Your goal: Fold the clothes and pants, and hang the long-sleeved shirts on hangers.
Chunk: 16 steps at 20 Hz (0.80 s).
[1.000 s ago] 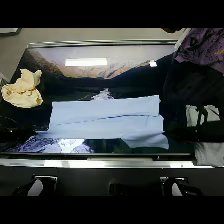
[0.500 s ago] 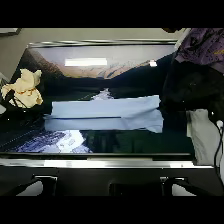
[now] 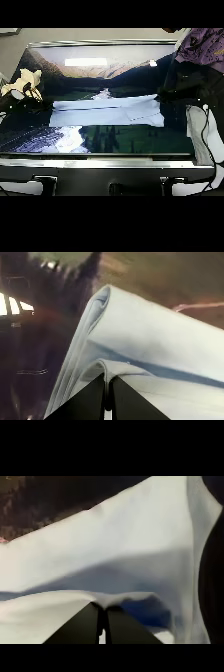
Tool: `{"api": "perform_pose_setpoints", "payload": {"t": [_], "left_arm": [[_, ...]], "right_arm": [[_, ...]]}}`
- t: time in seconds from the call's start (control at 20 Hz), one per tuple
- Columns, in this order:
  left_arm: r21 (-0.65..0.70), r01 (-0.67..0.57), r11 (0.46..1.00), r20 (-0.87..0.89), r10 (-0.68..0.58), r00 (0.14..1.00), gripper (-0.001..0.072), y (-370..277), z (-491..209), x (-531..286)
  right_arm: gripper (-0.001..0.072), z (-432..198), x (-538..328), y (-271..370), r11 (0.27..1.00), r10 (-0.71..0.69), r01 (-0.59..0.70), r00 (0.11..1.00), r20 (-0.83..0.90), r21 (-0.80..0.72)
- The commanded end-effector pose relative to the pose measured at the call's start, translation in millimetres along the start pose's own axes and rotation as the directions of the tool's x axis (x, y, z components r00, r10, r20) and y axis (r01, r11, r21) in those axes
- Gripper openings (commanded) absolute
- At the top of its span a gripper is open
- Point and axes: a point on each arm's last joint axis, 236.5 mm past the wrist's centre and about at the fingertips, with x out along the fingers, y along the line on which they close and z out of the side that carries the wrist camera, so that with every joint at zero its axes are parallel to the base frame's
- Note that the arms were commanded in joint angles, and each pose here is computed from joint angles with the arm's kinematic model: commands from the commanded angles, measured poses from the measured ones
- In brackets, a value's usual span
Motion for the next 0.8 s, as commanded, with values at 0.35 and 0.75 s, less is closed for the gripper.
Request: {"api": "perform_pose_setpoints", "payload": {"t": [0.35,0.75], "left_arm": [[0.067,-0.062,0.996,-0.013,0.063,0.998,0.0557,-6,29,-39],[0.104,-0.094,0.990,0.043,0.090,0.995,0.0557,-12,40,-81]], "right_arm": [[0.0611,16,-64,-55,0.994,0.014,-0.006,0.997,-0.072,0.108],[0.0657,-19,-19,-65,0.975,0.202,-0.170,0.948,-0.245,0.145]]}}
